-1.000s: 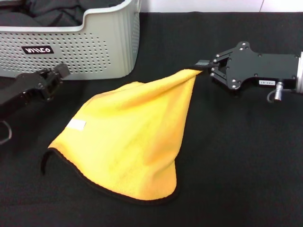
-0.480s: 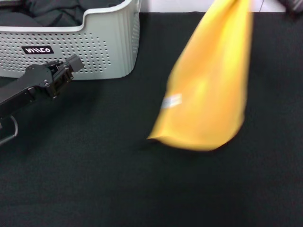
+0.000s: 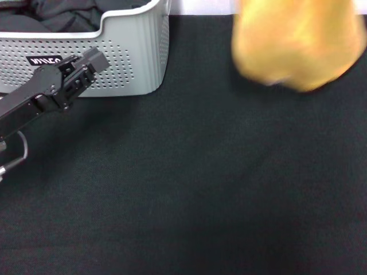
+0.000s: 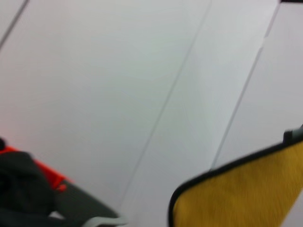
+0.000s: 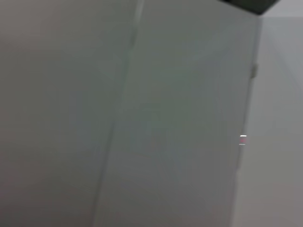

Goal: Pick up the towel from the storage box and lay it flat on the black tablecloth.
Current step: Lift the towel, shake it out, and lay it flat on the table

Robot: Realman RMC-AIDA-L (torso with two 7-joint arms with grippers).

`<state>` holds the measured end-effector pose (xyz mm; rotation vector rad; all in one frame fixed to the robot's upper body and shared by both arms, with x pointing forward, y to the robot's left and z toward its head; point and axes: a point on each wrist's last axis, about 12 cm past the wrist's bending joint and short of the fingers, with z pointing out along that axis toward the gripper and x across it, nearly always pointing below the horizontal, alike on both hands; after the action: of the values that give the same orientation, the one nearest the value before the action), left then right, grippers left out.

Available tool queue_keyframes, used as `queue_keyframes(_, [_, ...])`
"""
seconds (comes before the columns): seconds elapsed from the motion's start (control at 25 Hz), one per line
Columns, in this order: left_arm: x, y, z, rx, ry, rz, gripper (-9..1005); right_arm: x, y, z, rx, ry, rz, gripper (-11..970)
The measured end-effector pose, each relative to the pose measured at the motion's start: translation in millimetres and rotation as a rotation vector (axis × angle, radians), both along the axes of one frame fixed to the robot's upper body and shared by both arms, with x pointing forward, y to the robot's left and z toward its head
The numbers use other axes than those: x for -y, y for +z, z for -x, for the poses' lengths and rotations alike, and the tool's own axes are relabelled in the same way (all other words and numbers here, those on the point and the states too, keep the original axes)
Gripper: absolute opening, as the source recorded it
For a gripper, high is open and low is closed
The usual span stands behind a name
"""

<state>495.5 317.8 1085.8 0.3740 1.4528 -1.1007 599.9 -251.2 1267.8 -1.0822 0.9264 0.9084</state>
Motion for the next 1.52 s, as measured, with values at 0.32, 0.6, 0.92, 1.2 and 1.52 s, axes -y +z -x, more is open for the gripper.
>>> queue_keyframes(0.32, [19.9, 1.7, -2.2, 0.021, -0.083, 0.026, 235, 14.3, -7.4, 12.0, 0.038, 0.045, 0.027, 5])
queue_keyframes(0.6, [41.7, 3.7, -14.1, 0.008, -0.166, 0.04, 279, 9.7, -10.5, 16.3, 0.047, 0.08, 0.035, 5])
queue_keyframes(0.92, [62.2, -1.1, -18.4, -0.044, -0.273, 0.003, 401, 3.2, -9.7, 25.7, 0.103, 0.141, 0.025, 4])
queue_keyframes(1.2, [74.5, -1.6, -18.4, -0.053, -0.337, -0.009, 439, 13.6, 0.4, 41.6, 0.197, 0.176, -0.002, 5])
queue_keyframes(1.52, [107.1, -0.6, -17.3, -0.087, -0.514, -0.027, 434, 14.2, 3.9, 44.4, 0.221, 0.178, -0.022, 4])
